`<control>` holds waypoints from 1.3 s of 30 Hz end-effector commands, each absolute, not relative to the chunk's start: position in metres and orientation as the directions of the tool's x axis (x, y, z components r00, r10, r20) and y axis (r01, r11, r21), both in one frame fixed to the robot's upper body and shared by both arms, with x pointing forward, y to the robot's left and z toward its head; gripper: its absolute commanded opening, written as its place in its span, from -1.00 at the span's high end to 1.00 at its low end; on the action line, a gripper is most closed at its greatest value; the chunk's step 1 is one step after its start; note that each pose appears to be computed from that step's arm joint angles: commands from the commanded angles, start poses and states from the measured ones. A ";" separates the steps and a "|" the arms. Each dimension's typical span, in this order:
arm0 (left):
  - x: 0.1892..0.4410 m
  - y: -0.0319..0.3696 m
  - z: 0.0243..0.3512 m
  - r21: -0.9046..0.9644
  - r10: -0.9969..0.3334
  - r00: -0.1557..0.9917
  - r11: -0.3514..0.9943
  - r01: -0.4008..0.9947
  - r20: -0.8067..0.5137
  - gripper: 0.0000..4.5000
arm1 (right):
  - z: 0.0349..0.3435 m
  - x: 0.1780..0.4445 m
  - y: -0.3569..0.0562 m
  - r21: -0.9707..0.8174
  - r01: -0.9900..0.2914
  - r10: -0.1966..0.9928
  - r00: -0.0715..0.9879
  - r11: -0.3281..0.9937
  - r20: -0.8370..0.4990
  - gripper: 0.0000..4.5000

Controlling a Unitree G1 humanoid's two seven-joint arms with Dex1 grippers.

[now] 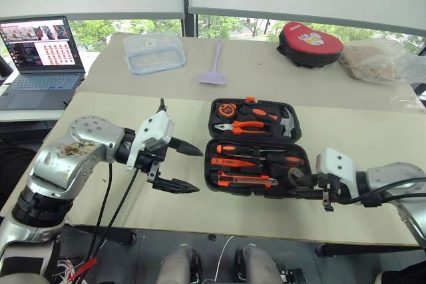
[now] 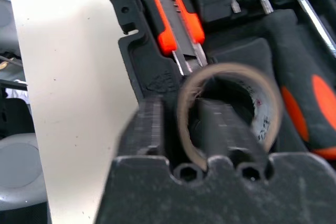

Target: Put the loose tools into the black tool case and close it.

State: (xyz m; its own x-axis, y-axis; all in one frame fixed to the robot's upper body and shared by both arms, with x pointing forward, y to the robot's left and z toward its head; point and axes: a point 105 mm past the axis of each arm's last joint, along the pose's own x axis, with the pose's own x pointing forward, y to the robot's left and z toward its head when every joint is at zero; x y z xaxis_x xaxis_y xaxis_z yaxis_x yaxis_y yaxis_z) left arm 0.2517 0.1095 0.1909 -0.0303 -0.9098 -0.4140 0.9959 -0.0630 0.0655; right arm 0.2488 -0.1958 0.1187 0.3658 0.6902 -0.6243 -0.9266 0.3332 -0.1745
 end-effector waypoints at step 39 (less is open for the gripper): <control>0.348 0.087 0.120 0.113 -0.828 0.359 0.345 0.932 -0.431 0.96 | 0.124 0.323 -0.267 -0.292 -0.688 0.512 0.703 0.664 -0.493 1.00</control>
